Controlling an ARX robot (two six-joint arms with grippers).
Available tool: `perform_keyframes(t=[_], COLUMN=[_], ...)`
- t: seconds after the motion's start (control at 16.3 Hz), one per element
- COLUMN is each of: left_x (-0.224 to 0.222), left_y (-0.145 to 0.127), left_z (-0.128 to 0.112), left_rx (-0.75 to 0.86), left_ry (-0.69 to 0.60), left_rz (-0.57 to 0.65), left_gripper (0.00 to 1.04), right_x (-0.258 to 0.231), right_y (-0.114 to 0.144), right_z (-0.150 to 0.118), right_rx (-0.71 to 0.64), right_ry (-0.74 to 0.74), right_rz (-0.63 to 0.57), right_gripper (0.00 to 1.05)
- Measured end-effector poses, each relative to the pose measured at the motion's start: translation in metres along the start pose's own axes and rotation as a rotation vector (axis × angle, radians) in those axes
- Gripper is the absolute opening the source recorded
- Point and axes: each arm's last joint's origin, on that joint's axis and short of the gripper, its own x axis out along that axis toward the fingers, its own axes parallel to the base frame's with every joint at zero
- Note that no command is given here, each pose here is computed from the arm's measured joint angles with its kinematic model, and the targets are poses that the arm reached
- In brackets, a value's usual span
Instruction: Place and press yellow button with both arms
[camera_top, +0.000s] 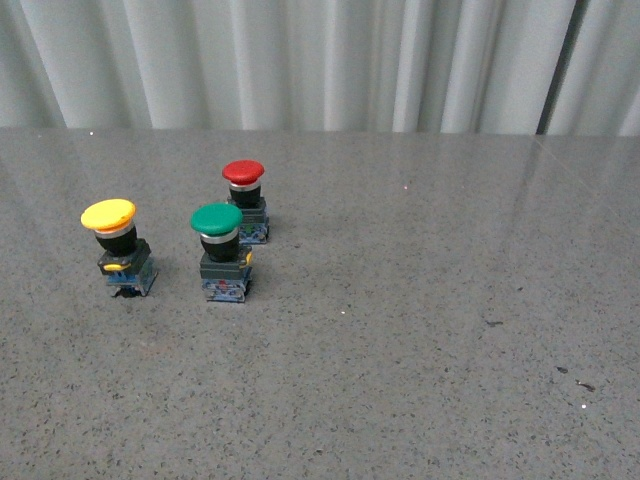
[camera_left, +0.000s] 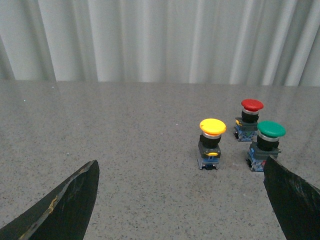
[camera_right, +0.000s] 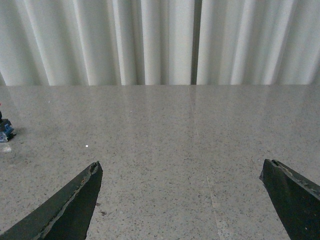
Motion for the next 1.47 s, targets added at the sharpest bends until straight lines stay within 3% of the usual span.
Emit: perform_keyframes(t=[1.47], left_x=[0.0], left_y=[0.0], left_z=[0.0], left_rx=[0.0], left_ry=[0.0], left_rz=[0.0], left_gripper=[0.98], right_x=[0.0], right_y=[0.0], right_z=[0.0], right_rx=[0.0], right_ry=[0.0], right_rz=[0.0], right_gripper=[0.98])
